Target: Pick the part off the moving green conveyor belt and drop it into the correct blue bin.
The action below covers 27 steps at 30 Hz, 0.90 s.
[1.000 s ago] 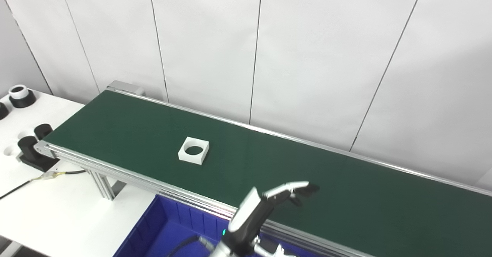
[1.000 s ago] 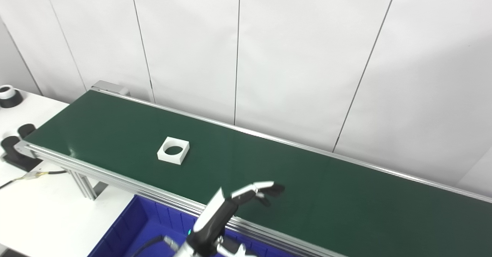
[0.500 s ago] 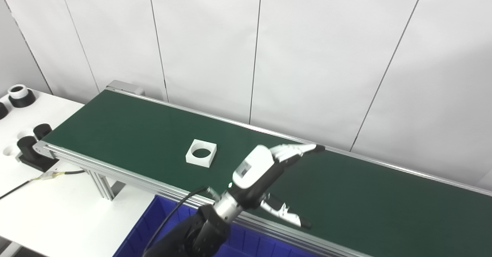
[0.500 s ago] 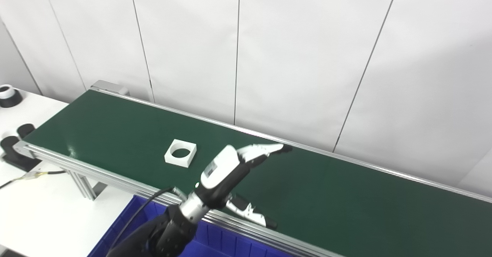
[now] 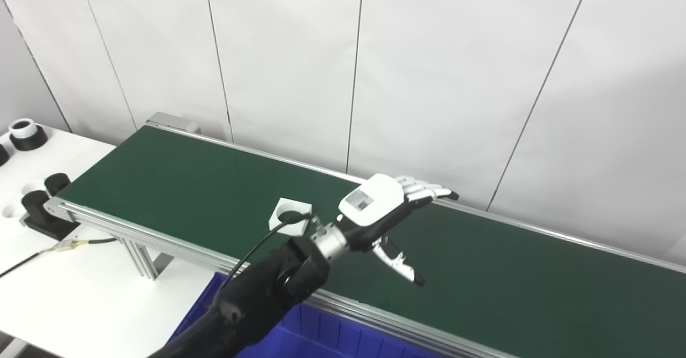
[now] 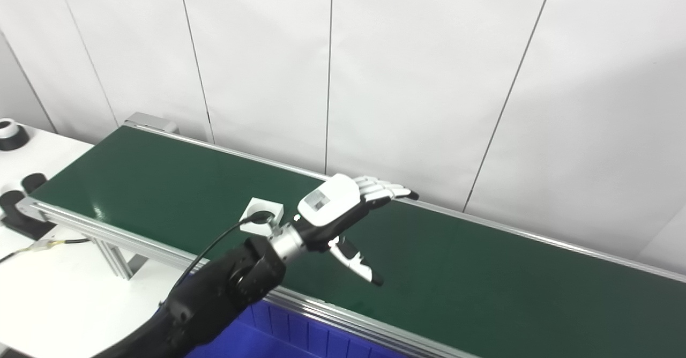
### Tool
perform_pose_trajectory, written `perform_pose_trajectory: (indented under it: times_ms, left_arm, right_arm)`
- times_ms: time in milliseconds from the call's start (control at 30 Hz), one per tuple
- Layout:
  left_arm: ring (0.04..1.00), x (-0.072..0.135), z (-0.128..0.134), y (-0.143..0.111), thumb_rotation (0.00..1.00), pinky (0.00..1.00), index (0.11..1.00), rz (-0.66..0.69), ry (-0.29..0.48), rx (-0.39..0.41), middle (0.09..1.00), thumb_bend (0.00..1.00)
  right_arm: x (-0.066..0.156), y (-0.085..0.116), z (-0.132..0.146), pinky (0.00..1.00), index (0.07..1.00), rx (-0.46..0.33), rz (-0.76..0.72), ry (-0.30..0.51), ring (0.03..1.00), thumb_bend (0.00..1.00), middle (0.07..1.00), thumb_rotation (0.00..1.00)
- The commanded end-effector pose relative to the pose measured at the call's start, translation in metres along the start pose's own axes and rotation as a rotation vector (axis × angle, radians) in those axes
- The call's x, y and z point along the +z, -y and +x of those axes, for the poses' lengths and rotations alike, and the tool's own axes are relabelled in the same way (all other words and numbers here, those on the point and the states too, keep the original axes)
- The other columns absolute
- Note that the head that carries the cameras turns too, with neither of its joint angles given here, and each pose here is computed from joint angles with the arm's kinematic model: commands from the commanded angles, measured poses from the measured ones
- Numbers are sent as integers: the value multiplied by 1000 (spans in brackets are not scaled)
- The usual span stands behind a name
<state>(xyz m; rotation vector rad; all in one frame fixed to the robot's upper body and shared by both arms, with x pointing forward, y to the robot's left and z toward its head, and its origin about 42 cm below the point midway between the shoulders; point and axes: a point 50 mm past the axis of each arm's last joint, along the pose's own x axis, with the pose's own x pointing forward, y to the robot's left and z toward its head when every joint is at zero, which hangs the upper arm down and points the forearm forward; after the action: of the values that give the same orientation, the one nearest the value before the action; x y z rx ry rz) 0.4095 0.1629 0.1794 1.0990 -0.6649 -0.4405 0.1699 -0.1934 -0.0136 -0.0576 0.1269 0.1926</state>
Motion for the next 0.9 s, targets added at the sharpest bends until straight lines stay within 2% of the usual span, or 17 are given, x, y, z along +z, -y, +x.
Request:
perform_pose_trajectory:
  times_ms: [0, 233, 567, 767, 867]
  left_arm:
    - [841, -2, 19, -19, 303, 831, 830, 24, 15, 7, 867, 1000]
    - [833, -19, 23, -22, 224, 821, 808, 30, -28, -66, 857, 1000]
    - [821, -46, 17, -29, 204, 792, 747, 75, -126, -156, 836, 1000]
    - [826, -55, 15, -30, 202, 795, 747, 71, -197, -189, 842, 1000]
    - [836, -58, 15, -32, 185, 797, 781, 57, -218, -209, 853, 1000]
  right_arm:
    - [9, -4, 4, 815, 851, 0, 8, 70, 854, 878, 869, 1000]
    - [8, -6, 5, 802, 847, -3, 10, 69, 848, 872, 863, 1000]
    - [9, -6, 6, 793, 843, 1, 15, 71, 837, 868, 862, 983]
    - [9, -7, 5, 794, 843, 3, 15, 73, 837, 876, 864, 978]
    - [9, -8, 5, 790, 842, 5, 16, 73, 836, 866, 867, 974]
